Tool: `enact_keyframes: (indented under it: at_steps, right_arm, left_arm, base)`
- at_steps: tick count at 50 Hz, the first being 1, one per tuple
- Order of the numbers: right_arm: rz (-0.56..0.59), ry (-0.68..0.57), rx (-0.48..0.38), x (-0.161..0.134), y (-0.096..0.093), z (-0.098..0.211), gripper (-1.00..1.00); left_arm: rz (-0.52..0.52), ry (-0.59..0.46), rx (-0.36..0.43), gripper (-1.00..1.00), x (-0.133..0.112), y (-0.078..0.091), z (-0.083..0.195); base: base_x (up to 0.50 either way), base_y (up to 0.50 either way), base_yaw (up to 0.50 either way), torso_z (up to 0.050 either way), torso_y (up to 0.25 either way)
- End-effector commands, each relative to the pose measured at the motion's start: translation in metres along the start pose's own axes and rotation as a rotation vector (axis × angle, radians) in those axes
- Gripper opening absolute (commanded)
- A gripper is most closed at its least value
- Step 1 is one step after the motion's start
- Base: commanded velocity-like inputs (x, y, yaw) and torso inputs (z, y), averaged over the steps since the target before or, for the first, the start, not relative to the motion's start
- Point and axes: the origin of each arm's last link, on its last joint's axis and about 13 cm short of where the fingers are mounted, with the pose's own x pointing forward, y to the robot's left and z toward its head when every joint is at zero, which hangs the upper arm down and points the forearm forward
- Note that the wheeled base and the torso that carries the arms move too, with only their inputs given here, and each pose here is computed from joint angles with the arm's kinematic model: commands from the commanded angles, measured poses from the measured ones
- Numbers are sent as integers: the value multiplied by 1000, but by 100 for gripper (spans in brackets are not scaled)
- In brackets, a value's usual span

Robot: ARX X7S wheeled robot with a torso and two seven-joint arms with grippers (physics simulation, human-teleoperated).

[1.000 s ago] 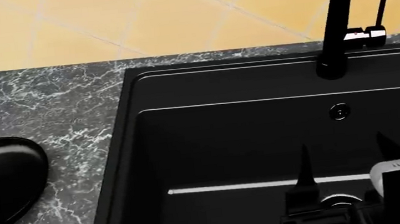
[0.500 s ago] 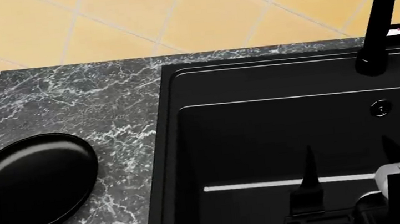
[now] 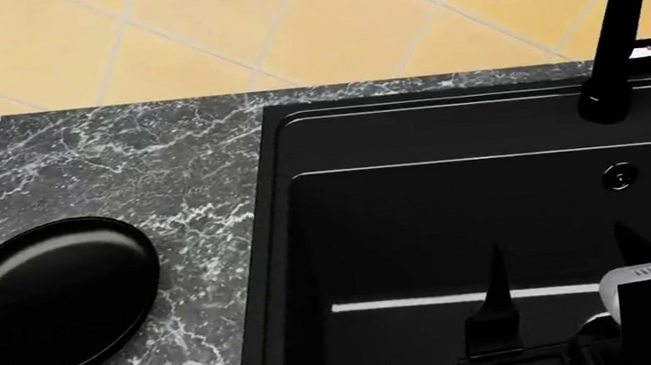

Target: Pick the pan and sponge and place them into the sink. Then turn on the water.

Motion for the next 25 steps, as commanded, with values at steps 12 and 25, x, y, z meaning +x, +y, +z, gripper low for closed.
enact_keyframes:
  at_steps: [12, 25]
  right_arm:
    - [1, -10, 14, -1, -2, -1, 100]
    - [6, -14, 20, -1, -1, 1, 100]
  left_arm:
    - [-108, 119, 93, 100, -20, 17, 5]
    - [-100, 162, 88, 100, 4, 27, -4]
  base:
    - [0, 0, 0, 0, 0]
    - [0, 0, 0, 0, 0]
